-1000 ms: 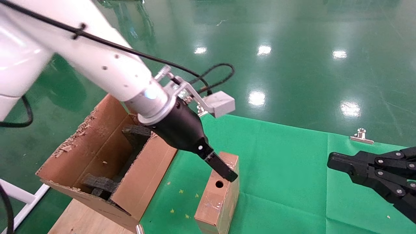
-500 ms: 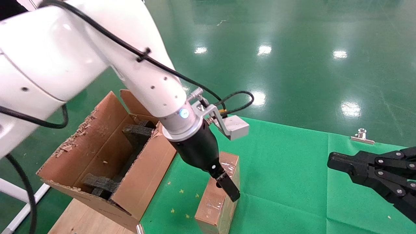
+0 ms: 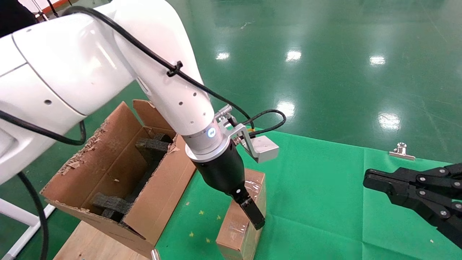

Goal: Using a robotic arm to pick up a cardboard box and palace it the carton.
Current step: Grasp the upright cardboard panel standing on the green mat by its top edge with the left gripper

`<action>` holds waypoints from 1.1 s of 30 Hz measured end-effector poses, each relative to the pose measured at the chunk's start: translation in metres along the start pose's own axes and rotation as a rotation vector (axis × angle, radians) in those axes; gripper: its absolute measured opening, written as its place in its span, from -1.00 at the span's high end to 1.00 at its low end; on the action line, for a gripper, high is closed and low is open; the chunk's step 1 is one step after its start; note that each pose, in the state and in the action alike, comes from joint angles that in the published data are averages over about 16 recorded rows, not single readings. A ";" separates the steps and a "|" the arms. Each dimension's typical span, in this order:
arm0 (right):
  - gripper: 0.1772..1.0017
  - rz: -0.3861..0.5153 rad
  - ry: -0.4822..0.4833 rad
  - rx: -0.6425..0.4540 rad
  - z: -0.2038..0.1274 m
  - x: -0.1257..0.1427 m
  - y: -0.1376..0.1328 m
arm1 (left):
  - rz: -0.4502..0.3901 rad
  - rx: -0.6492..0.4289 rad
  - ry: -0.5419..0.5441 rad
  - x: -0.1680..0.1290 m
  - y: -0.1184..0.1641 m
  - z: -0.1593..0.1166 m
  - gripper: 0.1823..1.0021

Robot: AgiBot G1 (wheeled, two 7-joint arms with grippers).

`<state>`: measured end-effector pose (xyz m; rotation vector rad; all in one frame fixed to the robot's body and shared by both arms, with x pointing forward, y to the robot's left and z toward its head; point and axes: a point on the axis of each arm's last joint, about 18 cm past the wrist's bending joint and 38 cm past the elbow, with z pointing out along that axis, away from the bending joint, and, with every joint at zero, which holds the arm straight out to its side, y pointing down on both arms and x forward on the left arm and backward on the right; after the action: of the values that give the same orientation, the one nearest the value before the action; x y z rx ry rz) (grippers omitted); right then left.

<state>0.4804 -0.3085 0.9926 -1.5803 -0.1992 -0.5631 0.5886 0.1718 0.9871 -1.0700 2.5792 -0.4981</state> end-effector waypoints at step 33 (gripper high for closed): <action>-0.33 0.000 0.000 0.000 0.000 0.000 0.000 | 0.075 0.105 0.039 -0.012 0.011 -0.029 -0.02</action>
<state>0.4804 -0.3085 0.9926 -1.5803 -0.1992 -0.5631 0.5782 0.1938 1.0101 -0.9337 2.5836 -0.6338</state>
